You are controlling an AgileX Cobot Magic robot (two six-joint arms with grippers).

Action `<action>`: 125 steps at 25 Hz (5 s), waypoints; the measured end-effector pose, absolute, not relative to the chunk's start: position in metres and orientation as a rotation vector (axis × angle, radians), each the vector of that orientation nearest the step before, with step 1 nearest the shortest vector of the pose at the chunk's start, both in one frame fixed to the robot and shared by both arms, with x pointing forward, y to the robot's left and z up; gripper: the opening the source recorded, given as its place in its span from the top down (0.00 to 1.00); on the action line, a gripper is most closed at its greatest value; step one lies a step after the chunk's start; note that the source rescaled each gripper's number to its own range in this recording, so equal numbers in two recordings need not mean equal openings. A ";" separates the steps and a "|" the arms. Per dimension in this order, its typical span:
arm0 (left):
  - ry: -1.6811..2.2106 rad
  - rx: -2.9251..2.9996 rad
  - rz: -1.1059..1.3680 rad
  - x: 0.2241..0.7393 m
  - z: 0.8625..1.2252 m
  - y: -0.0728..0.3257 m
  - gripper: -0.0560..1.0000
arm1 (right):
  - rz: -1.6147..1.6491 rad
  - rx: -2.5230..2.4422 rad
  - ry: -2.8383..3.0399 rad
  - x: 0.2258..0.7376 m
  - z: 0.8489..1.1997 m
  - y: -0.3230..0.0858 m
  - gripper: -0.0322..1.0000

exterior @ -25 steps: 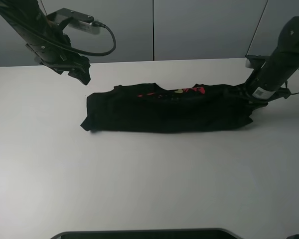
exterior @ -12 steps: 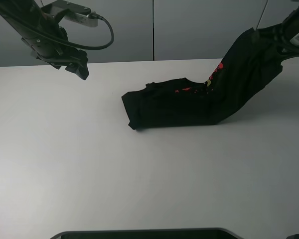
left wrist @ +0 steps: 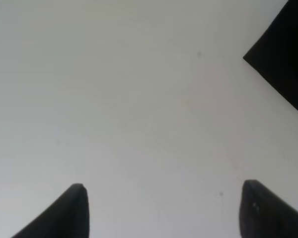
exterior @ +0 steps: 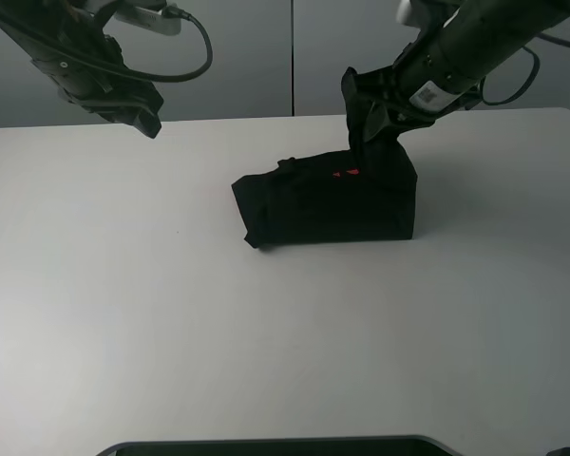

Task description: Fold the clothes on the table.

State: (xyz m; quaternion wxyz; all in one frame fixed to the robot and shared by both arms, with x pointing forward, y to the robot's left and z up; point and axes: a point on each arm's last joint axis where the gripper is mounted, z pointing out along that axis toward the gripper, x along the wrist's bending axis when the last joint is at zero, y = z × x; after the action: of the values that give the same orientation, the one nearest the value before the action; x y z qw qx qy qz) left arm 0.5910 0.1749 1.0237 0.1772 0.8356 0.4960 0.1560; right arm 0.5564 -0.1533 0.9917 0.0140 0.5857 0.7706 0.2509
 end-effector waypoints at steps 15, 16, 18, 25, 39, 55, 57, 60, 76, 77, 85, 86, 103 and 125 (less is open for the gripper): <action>1.315 2.209 0.584 0.564 1.091 0.185 0.18 | 0.726 1.872 2.549 0.560 0.893 -0.096 0.86; 1.315 2.209 0.583 0.564 1.090 0.185 0.18 | 0.756 1.872 2.555 0.560 0.893 -0.094 0.82; 1.315 2.209 0.583 0.564 1.090 0.185 0.18 | 0.843 1.859 2.585 0.560 0.896 -0.089 0.63; 1.314 2.208 0.585 0.564 1.091 0.184 0.18 | 1.181 1.726 2.773 0.552 0.910 -0.069 0.24; 1.215 2.040 0.720 0.534 1.146 0.195 0.18 | 1.255 1.694 2.759 0.558 0.898 -0.064 0.24; 1.002 1.681 0.963 0.428 1.248 0.234 0.18 | 1.600 1.434 2.902 0.547 0.916 -0.052 0.24; 0.981 1.657 1.003 0.411 1.257 0.242 0.18 | 1.690 1.309 2.874 0.543 0.946 -0.052 0.24; 0.979 1.662 1.047 0.389 1.263 0.253 0.18 | 1.772 1.101 2.813 0.532 0.997 -0.057 0.24; 1.236 1.613 1.114 0.291 1.261 0.307 0.13 | 0.838 0.506 2.374 0.392 1.181 -0.204 0.24; 1.262 1.598 1.113 0.284 1.260 0.311 0.12 | 0.775 0.502 2.332 0.381 1.187 -0.216 0.24; 1.370 1.466 1.165 0.241 1.255 0.336 0.11 | 0.393 0.608 1.983 0.297 1.214 -0.309 0.24; 1.376 1.447 1.176 0.236 1.255 0.339 0.11 | 0.393 0.626 1.929 0.287 1.216 -0.318 0.23; 1.319 1.255 1.242 0.170 1.230 0.366 0.11 | 0.400 0.954 1.345 0.157 1.208 -0.371 0.23; 1.497 1.420 0.871 0.203 1.103 0.338 0.10 | 0.893 1.323 1.612 0.199 1.120 -0.284 0.20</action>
State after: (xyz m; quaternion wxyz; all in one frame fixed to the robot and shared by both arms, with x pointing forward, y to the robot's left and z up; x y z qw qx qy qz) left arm 0.2029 0.3382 1.1028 0.4358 0.5707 0.6015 0.3502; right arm 0.1991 -0.2839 1.1204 0.4229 0.5286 0.6439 0.3566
